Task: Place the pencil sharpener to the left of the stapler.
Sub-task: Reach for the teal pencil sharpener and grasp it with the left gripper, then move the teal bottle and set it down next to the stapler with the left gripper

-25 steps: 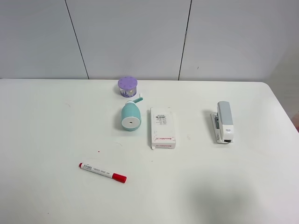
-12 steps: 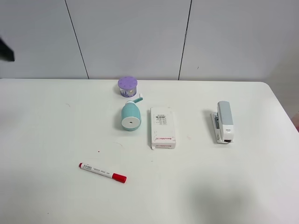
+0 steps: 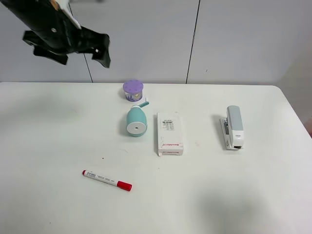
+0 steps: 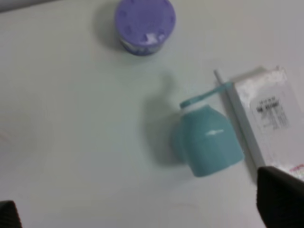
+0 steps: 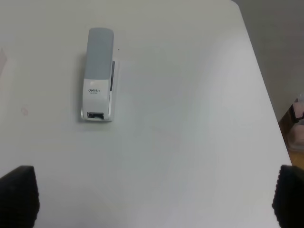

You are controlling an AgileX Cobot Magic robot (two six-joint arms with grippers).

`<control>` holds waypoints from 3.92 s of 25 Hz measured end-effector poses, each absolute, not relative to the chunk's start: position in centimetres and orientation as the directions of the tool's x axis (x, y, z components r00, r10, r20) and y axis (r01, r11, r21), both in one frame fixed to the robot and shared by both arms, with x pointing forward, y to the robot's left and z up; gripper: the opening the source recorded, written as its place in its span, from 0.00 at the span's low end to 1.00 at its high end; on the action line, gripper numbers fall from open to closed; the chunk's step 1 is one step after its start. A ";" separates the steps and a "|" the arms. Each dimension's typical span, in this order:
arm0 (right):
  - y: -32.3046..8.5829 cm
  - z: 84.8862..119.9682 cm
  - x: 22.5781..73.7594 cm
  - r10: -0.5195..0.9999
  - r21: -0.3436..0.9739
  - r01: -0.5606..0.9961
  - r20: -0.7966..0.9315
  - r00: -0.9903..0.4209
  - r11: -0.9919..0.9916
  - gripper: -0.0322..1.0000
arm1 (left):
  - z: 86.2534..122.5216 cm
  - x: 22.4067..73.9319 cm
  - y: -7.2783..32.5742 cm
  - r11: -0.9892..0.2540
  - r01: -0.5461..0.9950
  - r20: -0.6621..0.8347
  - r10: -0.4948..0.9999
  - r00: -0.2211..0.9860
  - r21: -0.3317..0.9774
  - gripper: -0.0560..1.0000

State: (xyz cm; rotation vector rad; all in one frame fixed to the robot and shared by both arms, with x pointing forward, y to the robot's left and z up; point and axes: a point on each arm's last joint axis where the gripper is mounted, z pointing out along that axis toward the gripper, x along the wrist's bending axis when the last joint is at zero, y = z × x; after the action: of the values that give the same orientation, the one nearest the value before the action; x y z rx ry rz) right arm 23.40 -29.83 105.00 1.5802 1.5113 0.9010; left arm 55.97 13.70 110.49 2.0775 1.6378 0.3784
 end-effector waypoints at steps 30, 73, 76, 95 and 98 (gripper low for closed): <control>-29.8 105.0 23.4 0.999 0.885 0.465 -0.012 0.052 -0.014 0.99 | 96.3 60.1 6.5 -0.113 0.923 -0.125 0.977 0.170 0.368 1.00; -29.8 105.0 23.4 0.999 0.885 0.465 -0.012 0.052 -0.014 0.99 | 98.9 59.5 5.3 -0.265 0.867 -0.085 0.940 0.329 0.421 0.69; -29.8 105.0 23.4 0.999 0.885 0.465 -0.012 0.052 -0.014 0.99 | 103.2 58.1 3.3 -0.357 0.782 -0.072 0.889 0.453 0.511 0.69; -29.8 105.0 23.4 0.999 0.885 0.465 -0.012 0.052 -0.014 0.99 | 101.4 54.0 -4.0 -0.861 -0.262 0.250 -0.164 0.954 0.437 0.69; -29.8 105.0 23.4 0.999 0.885 0.465 -0.012 0.052 -0.014 0.99 | 100.4 54.8 -5.0 -0.865 -0.269 0.239 -0.179 0.954 0.425 0.69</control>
State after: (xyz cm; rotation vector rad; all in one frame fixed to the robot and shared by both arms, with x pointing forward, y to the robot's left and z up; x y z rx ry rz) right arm 23.40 -29.83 105.00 1.5802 1.5113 0.9010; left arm 54.83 -4.95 100.41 2.6395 -0.3204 0.2645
